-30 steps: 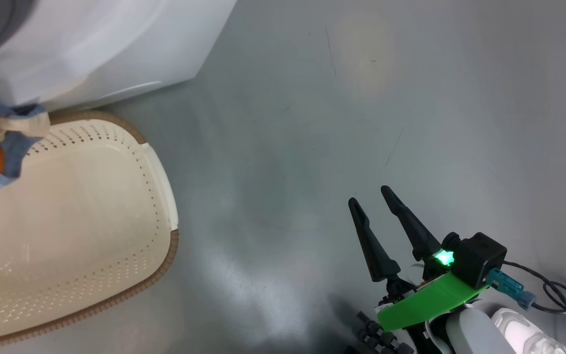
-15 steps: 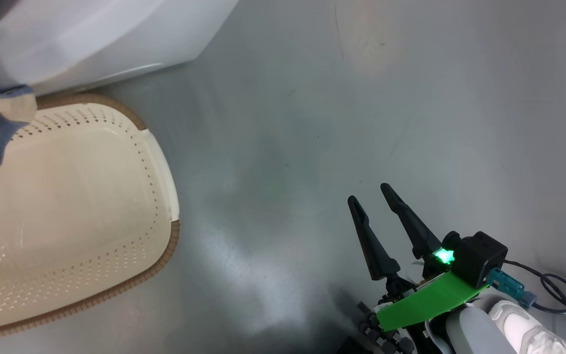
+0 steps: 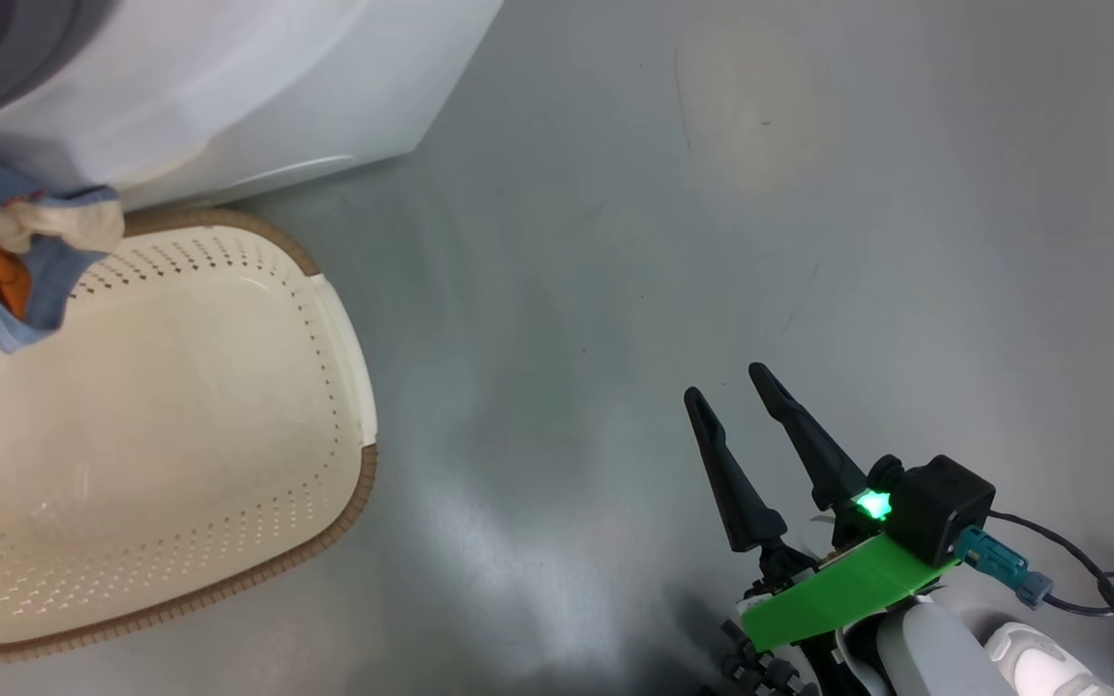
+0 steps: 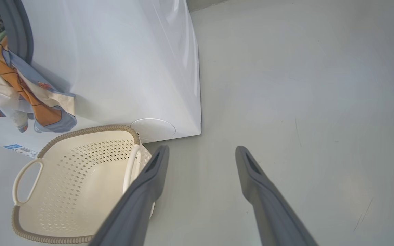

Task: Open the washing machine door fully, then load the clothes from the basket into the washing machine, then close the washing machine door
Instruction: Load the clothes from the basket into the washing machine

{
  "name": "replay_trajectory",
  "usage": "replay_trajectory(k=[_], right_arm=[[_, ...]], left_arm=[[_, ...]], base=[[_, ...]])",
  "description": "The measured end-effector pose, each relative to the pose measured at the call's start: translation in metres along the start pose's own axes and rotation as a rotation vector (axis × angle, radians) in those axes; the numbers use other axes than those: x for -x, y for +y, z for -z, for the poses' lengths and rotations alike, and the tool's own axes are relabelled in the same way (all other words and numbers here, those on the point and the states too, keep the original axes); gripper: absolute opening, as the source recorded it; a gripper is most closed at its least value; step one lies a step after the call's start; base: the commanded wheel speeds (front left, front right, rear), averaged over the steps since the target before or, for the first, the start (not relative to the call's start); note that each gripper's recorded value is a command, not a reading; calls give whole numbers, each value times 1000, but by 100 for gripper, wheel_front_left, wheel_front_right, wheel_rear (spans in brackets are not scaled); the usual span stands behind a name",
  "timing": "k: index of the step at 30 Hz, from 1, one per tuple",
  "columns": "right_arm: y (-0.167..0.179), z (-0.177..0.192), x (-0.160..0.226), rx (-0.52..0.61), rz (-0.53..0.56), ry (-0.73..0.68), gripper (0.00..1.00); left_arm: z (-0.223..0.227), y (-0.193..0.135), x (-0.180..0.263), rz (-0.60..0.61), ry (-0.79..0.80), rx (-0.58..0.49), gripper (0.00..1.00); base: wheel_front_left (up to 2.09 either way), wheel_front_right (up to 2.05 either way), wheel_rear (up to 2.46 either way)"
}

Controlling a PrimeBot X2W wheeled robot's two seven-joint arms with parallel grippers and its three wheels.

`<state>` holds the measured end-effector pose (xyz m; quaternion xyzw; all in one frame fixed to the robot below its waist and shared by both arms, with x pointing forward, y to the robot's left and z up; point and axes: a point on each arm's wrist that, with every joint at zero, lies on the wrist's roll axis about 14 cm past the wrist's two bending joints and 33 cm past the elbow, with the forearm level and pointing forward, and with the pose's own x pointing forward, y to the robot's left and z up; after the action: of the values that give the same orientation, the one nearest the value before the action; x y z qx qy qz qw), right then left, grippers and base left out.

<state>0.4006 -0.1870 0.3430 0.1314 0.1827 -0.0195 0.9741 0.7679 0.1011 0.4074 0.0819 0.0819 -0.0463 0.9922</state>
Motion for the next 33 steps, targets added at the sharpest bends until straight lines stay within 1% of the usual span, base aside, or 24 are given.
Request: replay_trajectory(k=[5,11,18,24,26,30,33], right_arm=[[3,-3,-1,-3,-9,-10,100],[8,-8,-1,-5,-24,-24,100],[14,-15,0,-9,-43,-45,100],[15,-25,1,-3,-48,-73,100],[19,-28,1,3,-61,-85,100],[27,-32,-2,11,-86,-97,100],[31,-35,-4,20,-99,-107,100]], left_arm=[[1,0,4,-17,38,12,100],[-9,0,12,-53,17,40,100],[-20,-9,24,-56,12,53,100],[-13,-13,42,-60,32,105,100],[-7,-12,53,-63,43,146,100],[-9,-2,63,-60,38,158,100],[-13,8,69,-73,28,191,100]], base=[[0,0,0],[0,0,0],[0,0,0],[0,0,0],[0,0,0],[0,0,0],[0,0,0]])
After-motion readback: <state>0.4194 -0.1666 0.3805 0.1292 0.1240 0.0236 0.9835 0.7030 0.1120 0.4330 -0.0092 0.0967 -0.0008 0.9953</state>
